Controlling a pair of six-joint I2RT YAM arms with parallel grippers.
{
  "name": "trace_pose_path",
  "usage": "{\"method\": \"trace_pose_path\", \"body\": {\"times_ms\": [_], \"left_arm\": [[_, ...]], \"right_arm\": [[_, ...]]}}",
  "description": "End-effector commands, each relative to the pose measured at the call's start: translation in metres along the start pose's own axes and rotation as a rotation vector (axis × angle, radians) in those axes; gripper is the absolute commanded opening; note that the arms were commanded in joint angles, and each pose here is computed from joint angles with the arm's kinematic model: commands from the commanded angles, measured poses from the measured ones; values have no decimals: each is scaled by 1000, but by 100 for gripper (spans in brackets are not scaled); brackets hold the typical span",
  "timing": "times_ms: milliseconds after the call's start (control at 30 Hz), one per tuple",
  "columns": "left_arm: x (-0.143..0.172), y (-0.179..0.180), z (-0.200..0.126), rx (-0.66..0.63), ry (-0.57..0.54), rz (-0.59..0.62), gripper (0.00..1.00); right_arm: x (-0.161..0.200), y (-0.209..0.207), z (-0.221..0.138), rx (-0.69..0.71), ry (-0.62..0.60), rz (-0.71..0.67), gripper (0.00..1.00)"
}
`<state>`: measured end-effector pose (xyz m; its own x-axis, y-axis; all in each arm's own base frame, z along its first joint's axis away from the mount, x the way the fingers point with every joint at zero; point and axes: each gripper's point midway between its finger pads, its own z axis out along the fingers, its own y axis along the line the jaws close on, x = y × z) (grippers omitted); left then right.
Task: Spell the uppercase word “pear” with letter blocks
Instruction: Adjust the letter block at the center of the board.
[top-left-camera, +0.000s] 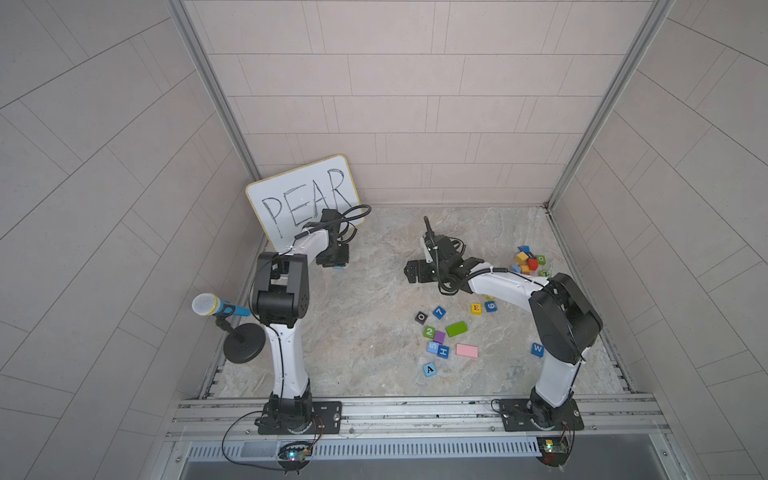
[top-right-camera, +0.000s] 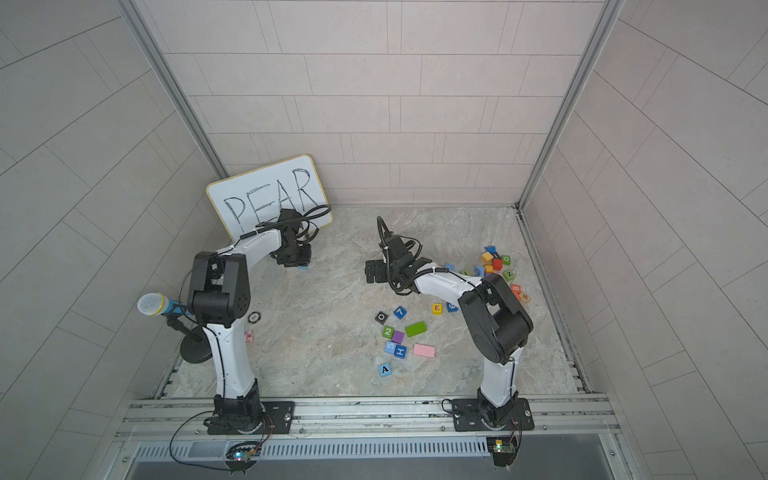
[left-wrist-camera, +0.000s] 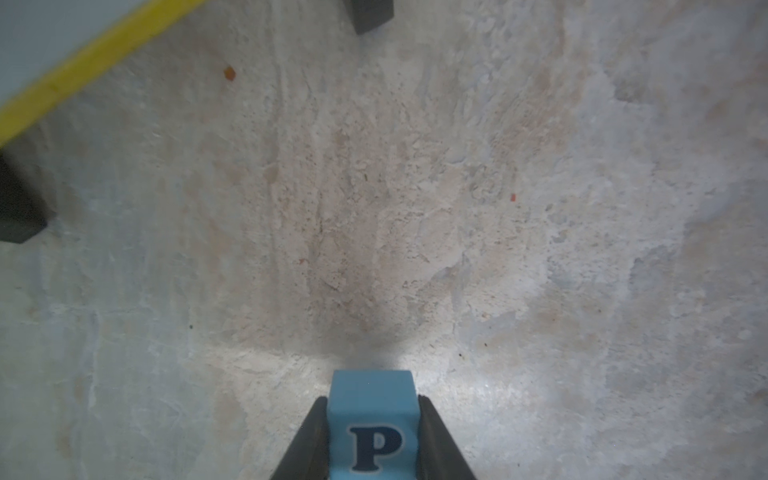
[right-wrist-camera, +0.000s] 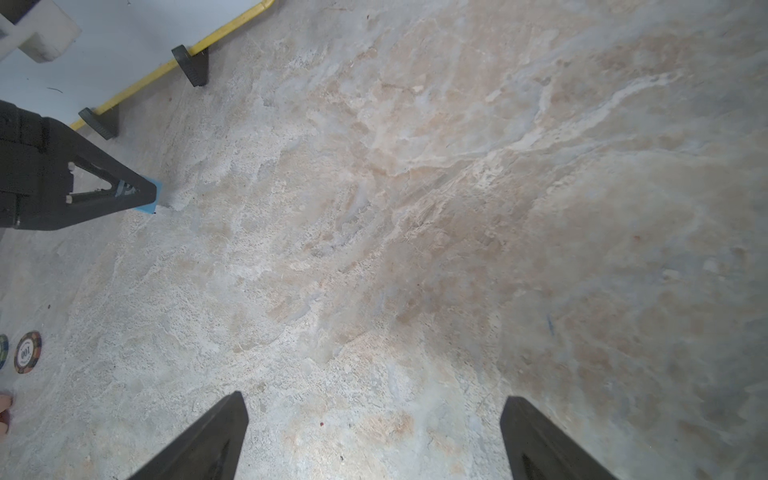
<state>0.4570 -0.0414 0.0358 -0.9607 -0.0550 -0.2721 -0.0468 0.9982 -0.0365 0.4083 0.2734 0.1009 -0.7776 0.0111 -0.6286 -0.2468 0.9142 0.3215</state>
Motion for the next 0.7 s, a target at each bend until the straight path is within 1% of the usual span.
{"method": "trace_pose_path", "body": {"times_ms": [0, 367, 667], "left_arm": [[7, 2, 11, 0, 44, 15, 32], [9, 5, 14, -20, 50, 22, 32], [10, 15, 12, -59, 50, 12, 33]], "right_arm": [[-6, 1, -11, -2, -22, -6, 100], [-5, 0, -10, -3, -17, -1, 100], [-4, 0, -10, -2, -16, 0, 100]]}}
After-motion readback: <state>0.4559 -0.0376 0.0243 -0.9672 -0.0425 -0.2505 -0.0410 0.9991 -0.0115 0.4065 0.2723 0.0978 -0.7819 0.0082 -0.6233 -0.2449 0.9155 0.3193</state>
